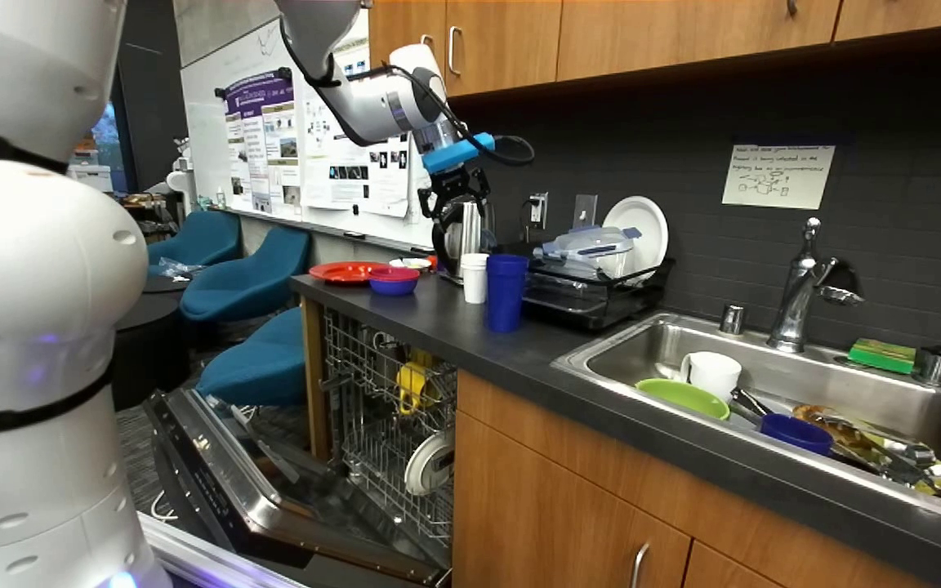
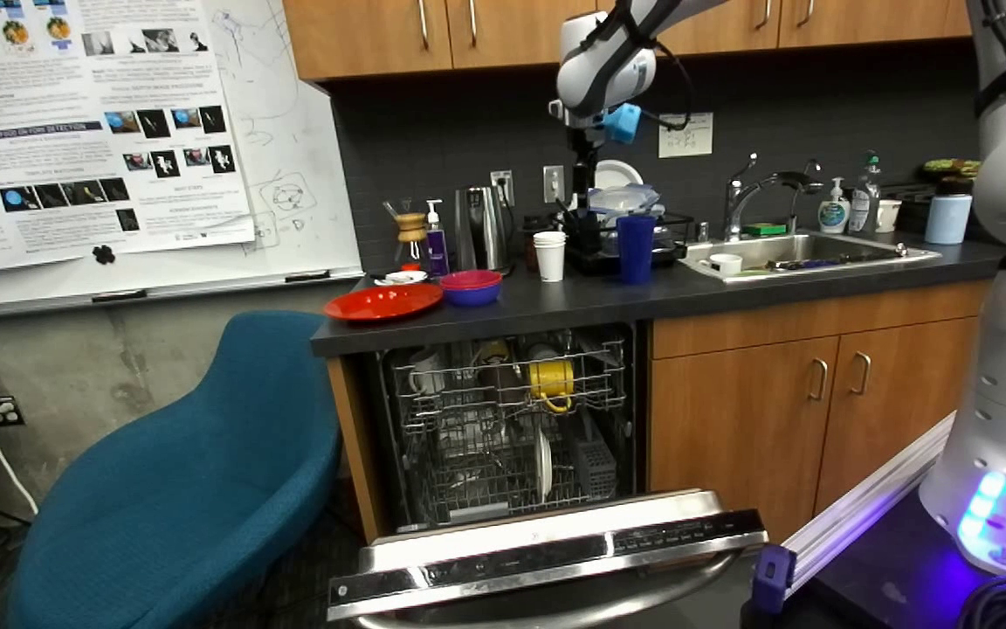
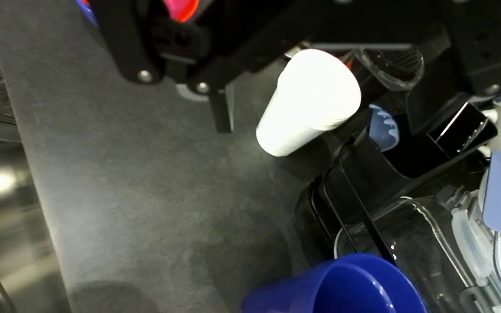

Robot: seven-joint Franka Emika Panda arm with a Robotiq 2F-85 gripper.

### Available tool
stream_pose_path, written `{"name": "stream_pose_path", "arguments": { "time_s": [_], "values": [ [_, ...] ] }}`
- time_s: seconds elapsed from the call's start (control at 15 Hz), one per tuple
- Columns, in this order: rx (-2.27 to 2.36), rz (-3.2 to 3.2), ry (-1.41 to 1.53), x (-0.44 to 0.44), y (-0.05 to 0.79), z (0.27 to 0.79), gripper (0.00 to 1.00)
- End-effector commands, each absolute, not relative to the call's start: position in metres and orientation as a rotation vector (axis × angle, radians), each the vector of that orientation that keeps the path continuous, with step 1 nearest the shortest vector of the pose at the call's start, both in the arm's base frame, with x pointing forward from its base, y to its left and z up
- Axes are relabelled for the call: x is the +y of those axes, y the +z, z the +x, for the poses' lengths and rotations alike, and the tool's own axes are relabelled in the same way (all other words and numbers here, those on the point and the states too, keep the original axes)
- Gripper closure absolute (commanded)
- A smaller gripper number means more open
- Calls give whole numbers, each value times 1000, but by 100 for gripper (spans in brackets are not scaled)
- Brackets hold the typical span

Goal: Remove the light blue fork from the drying rack and put it on the counter

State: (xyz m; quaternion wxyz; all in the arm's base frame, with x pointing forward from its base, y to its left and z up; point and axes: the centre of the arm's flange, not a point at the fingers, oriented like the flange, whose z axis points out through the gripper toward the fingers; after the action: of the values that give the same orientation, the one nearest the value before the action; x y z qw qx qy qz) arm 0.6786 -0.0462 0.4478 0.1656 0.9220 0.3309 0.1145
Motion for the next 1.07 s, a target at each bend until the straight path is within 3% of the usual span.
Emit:
{"name": "stream_pose_path", "arguments": {
  "time_s": [0.0,1.0],
  "values": [
    [972,2557,317,-55,442,691,0],
    [986,2482,311,-61,437,731,0]
  ]
}}
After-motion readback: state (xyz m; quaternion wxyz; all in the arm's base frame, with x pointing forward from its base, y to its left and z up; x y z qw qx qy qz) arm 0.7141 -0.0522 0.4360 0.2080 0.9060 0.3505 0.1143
